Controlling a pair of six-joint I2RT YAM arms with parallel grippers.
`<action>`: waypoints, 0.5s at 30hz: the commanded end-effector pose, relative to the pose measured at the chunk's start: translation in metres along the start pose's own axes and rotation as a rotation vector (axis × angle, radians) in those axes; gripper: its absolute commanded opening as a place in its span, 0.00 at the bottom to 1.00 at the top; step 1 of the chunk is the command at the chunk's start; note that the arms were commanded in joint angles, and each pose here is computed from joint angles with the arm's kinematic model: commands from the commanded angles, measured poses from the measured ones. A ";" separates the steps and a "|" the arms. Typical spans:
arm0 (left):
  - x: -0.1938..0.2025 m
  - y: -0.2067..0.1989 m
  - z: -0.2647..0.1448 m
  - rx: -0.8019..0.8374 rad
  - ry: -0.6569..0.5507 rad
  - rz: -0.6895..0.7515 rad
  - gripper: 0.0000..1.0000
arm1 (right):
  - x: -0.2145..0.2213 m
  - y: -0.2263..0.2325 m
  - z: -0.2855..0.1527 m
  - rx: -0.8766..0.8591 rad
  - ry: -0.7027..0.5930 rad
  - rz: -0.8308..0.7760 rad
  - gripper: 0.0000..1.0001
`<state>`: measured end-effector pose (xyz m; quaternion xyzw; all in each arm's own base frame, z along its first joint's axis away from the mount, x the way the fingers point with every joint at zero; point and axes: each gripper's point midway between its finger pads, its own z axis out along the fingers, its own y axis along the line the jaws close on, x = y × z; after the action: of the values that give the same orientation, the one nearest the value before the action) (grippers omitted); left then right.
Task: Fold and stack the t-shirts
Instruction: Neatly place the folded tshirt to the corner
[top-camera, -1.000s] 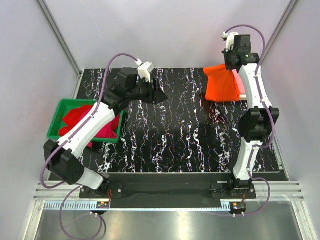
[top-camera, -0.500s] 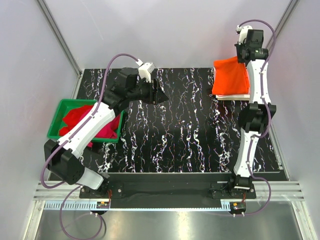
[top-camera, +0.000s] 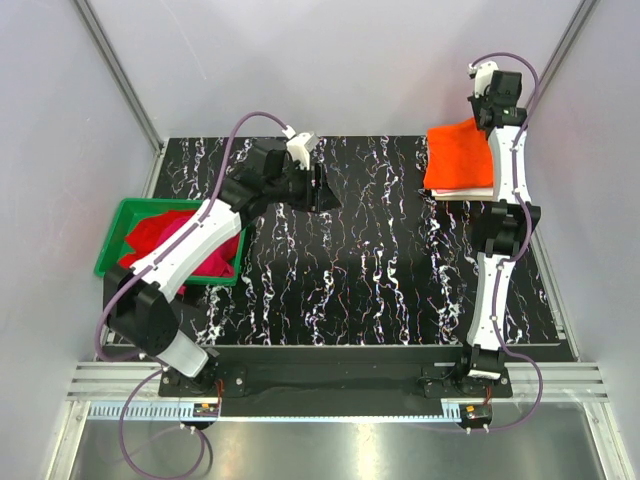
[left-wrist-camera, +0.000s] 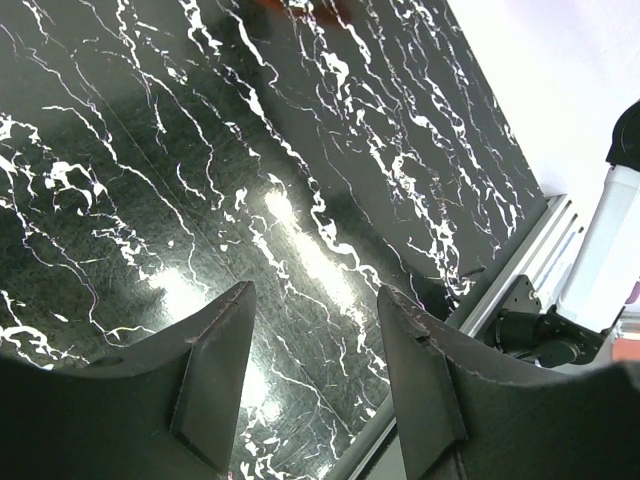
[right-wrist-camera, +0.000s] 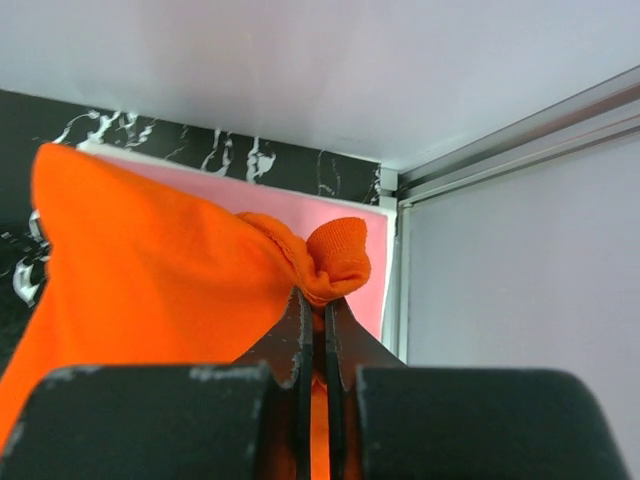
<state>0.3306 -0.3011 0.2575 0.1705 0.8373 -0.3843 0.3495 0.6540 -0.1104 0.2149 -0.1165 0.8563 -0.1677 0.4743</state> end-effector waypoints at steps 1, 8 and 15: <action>-0.007 -0.007 0.006 0.034 -0.007 0.016 0.57 | -0.031 -0.036 -0.001 0.113 -0.122 -0.018 0.00; -0.003 0.003 0.014 0.008 0.011 0.011 0.57 | -0.025 -0.042 0.016 0.101 -0.158 0.007 0.00; 0.000 0.000 0.017 0.027 0.030 -0.002 0.57 | -0.018 -0.042 0.027 0.095 -0.163 0.006 0.00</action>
<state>0.3340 -0.3044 0.2276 0.1655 0.8567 -0.3745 0.3136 0.6756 -0.1459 0.1894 -0.1051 0.8440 -0.1859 0.4920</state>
